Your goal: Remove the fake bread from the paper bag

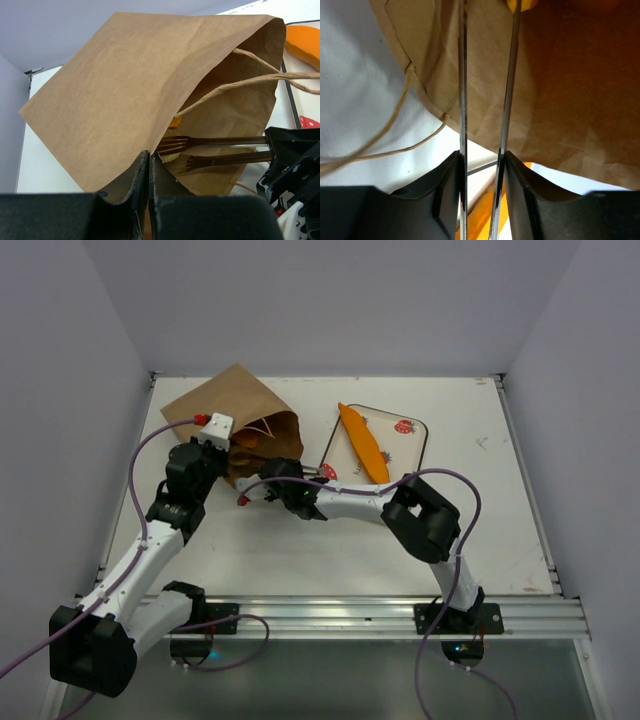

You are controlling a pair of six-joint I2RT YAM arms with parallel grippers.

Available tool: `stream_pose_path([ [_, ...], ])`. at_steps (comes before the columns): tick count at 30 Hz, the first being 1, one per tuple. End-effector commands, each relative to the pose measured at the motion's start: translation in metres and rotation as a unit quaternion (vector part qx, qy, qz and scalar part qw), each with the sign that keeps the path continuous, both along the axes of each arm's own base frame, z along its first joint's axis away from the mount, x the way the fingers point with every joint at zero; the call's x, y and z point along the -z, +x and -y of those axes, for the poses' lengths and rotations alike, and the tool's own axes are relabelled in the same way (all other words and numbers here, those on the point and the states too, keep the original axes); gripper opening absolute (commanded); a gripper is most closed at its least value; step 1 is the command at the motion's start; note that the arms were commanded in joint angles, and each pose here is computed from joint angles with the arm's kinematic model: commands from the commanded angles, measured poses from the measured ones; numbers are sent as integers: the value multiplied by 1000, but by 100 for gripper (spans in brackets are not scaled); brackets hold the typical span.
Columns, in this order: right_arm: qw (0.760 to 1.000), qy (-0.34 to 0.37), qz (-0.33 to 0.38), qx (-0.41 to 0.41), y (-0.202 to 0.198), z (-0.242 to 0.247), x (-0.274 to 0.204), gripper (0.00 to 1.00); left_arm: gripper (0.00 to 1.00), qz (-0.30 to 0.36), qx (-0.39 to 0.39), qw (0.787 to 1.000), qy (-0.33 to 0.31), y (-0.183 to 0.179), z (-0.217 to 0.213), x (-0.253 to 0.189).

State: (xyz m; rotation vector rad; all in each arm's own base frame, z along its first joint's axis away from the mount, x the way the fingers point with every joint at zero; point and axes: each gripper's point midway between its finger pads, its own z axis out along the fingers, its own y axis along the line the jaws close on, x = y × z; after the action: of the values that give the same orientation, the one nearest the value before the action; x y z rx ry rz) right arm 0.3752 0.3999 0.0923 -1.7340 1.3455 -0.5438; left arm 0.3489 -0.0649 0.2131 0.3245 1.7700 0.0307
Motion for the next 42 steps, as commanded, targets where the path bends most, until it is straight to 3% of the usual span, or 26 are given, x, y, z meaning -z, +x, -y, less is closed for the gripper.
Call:
stream_pose_path([
  [1,1000,5,6,24,4,0,-11,38,6,27,6,999,-19,0,5,-15],
  [6,1000,16,-9,22,-2,4,-15,13,6,28,8,999,-20,0,5,-15],
  [10,998,48,-29,19,-13,6,-32,7,6,26,11,999,-21,1,6,-14],
  [24,995,80,-59,27,-35,30,-54,4,6,25,10,999,-22,0,6,-13],
  [30,988,108,-103,26,-60,51,-73,3,6,25,13,999,-23,2,8,-14],
  [42,971,171,-140,92,-87,145,-113,3,6,23,11,999,-23,2,7,-13],
])
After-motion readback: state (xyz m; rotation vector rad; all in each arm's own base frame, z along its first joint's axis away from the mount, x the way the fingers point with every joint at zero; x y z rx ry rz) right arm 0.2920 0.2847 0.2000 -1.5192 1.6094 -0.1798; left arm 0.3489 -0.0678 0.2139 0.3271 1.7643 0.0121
